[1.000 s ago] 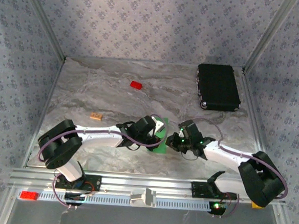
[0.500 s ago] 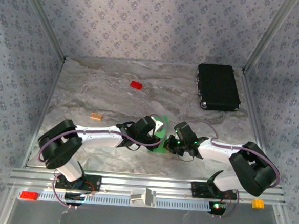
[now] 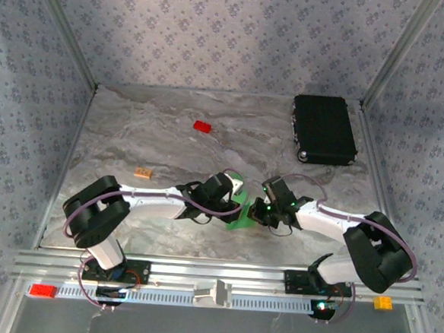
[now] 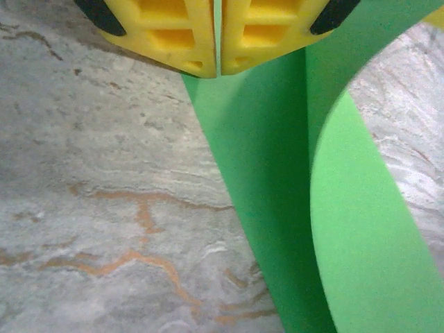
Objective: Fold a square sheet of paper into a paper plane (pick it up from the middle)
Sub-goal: Fold the triangle a second time at the center of the table.
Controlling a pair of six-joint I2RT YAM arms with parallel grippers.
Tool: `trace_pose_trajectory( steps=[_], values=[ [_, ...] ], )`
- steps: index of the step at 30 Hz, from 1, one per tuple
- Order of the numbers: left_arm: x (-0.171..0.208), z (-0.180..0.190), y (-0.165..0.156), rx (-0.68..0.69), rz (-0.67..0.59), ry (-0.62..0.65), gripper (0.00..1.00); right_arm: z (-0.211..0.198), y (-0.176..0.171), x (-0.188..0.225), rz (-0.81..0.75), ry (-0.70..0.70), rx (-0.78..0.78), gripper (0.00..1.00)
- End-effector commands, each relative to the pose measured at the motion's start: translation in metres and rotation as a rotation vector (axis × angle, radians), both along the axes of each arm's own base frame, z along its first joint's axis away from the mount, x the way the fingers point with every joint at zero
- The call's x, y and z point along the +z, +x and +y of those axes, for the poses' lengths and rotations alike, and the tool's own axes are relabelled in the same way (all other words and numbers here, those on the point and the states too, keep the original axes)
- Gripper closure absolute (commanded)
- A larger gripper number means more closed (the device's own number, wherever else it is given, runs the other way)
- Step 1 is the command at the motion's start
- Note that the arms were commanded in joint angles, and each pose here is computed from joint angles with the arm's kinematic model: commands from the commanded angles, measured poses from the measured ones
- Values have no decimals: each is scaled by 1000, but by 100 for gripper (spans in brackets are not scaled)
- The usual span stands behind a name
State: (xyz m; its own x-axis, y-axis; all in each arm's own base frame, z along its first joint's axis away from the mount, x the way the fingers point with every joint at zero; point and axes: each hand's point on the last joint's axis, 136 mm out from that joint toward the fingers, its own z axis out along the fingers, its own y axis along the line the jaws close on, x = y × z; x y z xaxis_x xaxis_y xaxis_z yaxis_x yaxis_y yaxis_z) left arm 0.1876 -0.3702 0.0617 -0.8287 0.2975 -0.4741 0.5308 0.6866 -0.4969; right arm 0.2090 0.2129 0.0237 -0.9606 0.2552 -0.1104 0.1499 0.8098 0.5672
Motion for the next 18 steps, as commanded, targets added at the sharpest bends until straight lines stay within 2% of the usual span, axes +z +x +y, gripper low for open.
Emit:
trace_pose_trajectory(
  steps=[1, 8, 15, 18],
  values=[
    [7, -5, 8, 18, -5, -24, 98, 12, 5, 14, -30, 86, -2, 88],
    [5, 0, 9, 21, -6, -11, 98, 9, -2, -5, 30, 67, -21, 88],
    [2, 11, 15, 42, -15, 20, 98, -14, -14, -28, 93, -54, -66, 90],
    [-1, 16, 18, 49, -20, 35, 98, -16, -16, -30, 95, -66, -66, 90]
  ],
)
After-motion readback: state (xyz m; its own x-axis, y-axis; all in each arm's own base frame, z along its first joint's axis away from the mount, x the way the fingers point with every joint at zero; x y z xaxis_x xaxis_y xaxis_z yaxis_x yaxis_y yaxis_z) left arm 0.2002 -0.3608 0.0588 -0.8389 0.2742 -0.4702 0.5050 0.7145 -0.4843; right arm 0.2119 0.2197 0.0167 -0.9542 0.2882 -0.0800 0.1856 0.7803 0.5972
